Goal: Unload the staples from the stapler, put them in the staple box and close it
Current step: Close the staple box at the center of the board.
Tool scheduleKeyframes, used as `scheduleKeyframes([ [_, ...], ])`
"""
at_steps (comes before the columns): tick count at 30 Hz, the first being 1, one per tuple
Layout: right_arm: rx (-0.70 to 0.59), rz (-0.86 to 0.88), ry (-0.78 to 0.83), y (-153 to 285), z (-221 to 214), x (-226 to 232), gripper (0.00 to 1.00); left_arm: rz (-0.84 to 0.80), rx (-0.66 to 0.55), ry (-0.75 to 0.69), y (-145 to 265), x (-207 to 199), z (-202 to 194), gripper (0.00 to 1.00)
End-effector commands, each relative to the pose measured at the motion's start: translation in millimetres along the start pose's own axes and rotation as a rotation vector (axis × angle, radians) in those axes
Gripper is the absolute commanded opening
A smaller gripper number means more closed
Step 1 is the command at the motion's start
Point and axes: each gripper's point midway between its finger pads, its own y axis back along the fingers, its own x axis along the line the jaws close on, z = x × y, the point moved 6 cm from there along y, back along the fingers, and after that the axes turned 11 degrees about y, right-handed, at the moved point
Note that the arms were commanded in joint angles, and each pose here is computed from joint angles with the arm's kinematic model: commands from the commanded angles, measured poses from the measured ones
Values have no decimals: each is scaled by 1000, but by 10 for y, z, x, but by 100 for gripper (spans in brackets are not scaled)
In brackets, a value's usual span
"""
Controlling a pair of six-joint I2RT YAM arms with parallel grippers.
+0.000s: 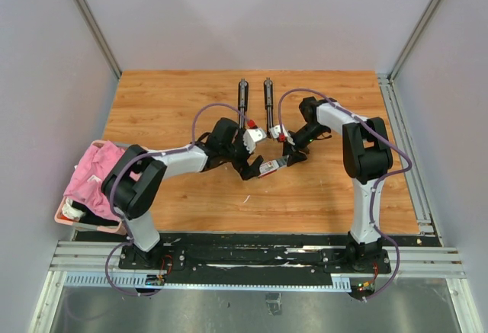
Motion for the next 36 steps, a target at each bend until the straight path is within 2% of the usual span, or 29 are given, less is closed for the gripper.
scheduleKeyframes([
  [1, -17, 5, 11, -15, 124, 31, 44, 11, -79, 45, 339, 53, 194, 98],
  [5, -15, -1, 6, -6, 126, 17, 44, 32, -31, 88, 405, 54, 26, 99],
  [9, -16, -9, 9, 7, 144, 1, 44, 76, 24, 118, 410, 86, -143, 86],
  [12, -17, -13, 10, 18, 151, -7, 44, 128, 48, 146, 383, 156, -204, 81],
  [25, -11, -4, 17, 0, 150, 13, 44, 164, 119, 233, 126, 299, -284, 82],
  [36, -16, -6, 36, 16, 216, 53, 43, 89, 126, 252, 57, 188, -285, 82],
])
